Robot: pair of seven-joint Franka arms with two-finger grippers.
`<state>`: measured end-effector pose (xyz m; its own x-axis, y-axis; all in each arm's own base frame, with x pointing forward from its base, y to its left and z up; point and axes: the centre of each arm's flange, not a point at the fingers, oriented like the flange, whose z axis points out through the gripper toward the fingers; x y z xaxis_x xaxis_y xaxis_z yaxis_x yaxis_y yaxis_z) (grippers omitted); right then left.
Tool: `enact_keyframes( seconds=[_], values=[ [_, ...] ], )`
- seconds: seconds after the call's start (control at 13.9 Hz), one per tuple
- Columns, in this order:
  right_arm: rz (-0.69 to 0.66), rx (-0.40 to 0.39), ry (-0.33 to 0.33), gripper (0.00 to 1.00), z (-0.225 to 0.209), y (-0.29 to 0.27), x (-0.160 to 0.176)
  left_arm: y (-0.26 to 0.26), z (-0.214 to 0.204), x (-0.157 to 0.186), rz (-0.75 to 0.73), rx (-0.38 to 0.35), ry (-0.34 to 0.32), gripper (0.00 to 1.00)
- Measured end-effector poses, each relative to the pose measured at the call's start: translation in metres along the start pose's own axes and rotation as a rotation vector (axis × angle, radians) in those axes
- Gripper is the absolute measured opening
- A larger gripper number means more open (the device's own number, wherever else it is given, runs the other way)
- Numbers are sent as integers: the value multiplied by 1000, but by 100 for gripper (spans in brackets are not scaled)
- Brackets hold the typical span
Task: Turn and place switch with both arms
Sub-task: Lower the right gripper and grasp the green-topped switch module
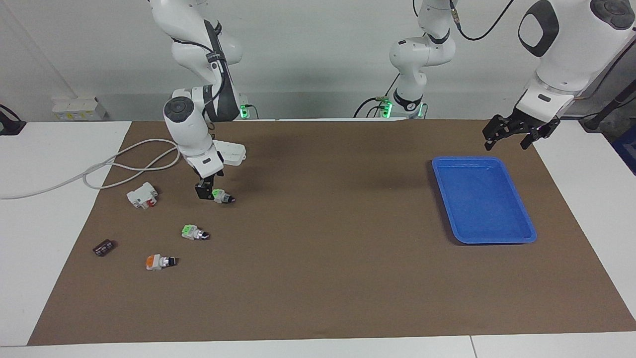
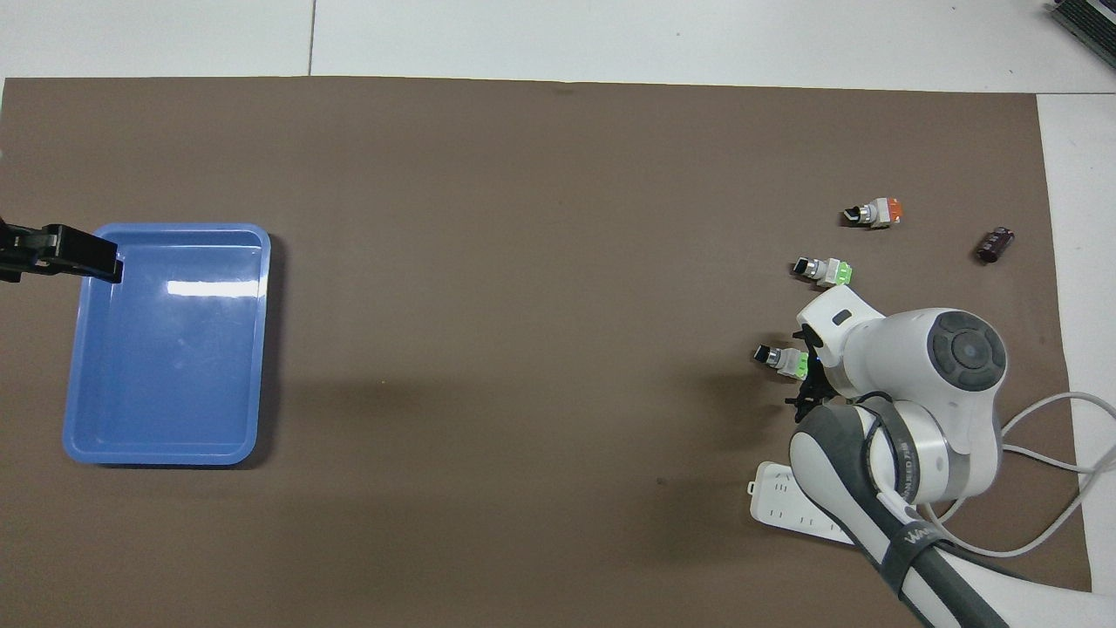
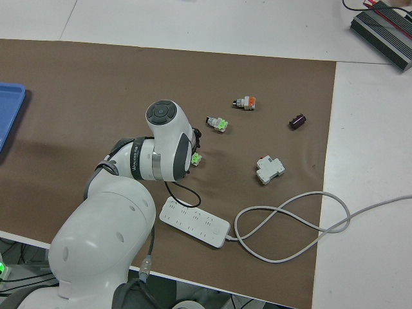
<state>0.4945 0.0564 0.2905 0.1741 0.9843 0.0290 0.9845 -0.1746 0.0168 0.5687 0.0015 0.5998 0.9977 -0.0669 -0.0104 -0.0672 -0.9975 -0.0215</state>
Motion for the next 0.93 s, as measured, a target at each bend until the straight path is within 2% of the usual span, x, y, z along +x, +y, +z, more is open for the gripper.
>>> enact_keyframes(
  seconds=[0.43, 0.86, 0.93],
  values=[
    [-17, 6, -2, 100, 8, -2, -1, 0, 0, 0, 0, 0, 0, 100],
    [-17, 8, -2, 86, 9, -3, -1, 0, 0, 0, 0, 0, 0, 100],
    [-17, 8, -1, 80, 9, -3, -1, 0, 0, 0, 0, 0, 0, 100]
  ],
)
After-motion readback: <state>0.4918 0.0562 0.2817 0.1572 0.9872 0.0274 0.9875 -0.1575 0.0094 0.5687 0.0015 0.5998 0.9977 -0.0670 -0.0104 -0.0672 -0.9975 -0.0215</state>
